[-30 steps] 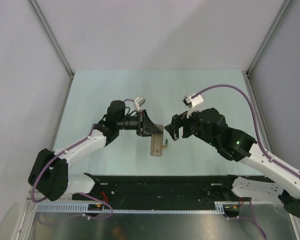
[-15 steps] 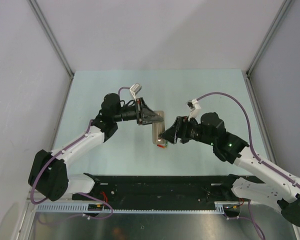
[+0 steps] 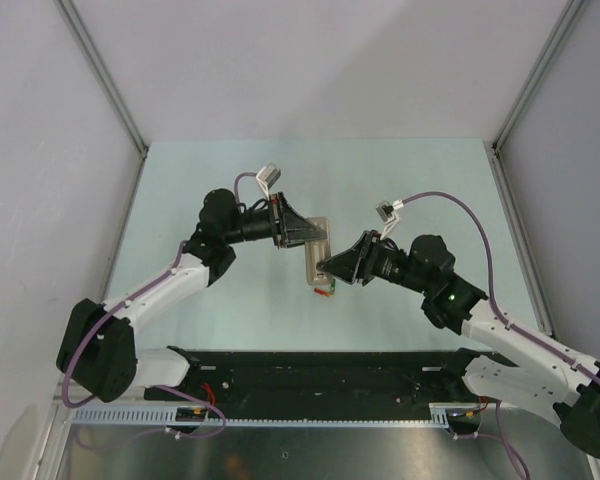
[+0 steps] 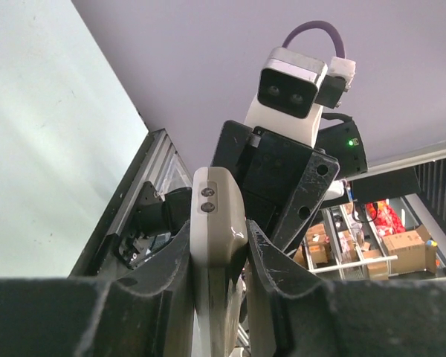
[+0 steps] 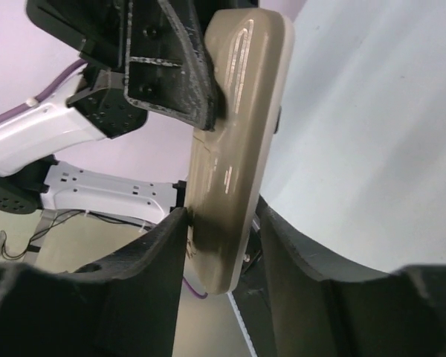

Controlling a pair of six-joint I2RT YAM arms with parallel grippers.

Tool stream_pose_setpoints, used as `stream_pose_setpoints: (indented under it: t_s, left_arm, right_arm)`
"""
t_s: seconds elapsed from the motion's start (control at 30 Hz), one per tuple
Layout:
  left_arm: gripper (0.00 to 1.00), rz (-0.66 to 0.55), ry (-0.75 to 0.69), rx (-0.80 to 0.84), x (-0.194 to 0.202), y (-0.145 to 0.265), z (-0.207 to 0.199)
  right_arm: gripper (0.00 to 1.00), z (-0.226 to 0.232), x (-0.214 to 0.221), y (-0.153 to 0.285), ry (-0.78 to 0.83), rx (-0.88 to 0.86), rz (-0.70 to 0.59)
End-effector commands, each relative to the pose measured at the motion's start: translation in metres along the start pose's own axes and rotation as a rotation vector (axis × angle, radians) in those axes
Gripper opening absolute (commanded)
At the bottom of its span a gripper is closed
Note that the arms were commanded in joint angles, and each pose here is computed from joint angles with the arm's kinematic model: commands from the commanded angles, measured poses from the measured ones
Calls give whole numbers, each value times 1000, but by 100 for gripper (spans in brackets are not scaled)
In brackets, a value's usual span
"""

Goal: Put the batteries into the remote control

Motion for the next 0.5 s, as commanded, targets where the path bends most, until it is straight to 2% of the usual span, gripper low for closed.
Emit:
stream_pose_setpoints:
  t_s: [0.0, 0.07, 0.17, 0.2, 0.23, 0.3, 0.47]
  left_arm:
    - [0, -5, -40, 70, 3, 4, -18]
    - [6, -5, -30, 63, 5, 4, -14]
    - [21, 2, -22, 56, 7, 4, -9]
    - [24, 0, -27, 56, 8, 4, -8]
    - [30, 3, -29, 57, 9, 4, -8]
    - [33, 4, -35, 58, 10, 4, -8]
    - [39, 13, -39, 59, 14, 4, -7]
  right_arm:
    - [45, 16, -12, -4, 8, -118, -72]
    - [38, 18, -12, -5, 12, -133, -71]
    - [25, 19, -10, -6, 14, -141, -66]
    - [16, 20, -9, -6, 17, -145, -60]
    - [11, 20, -9, -6, 19, -146, -59]
    - [0, 21, -8, -5, 20, -147, -56]
    - [0, 23, -9, -5, 20, -159, -54]
Point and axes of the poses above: each gripper's point midway between its finger pads, its own y axis back along the fingers, its own z axis along the line the jaws close on, x = y × z, the point moved 7 cm from there along y, back along the fingers, and after that the axes turned 4 degrees about y, right-handed, at the moved point
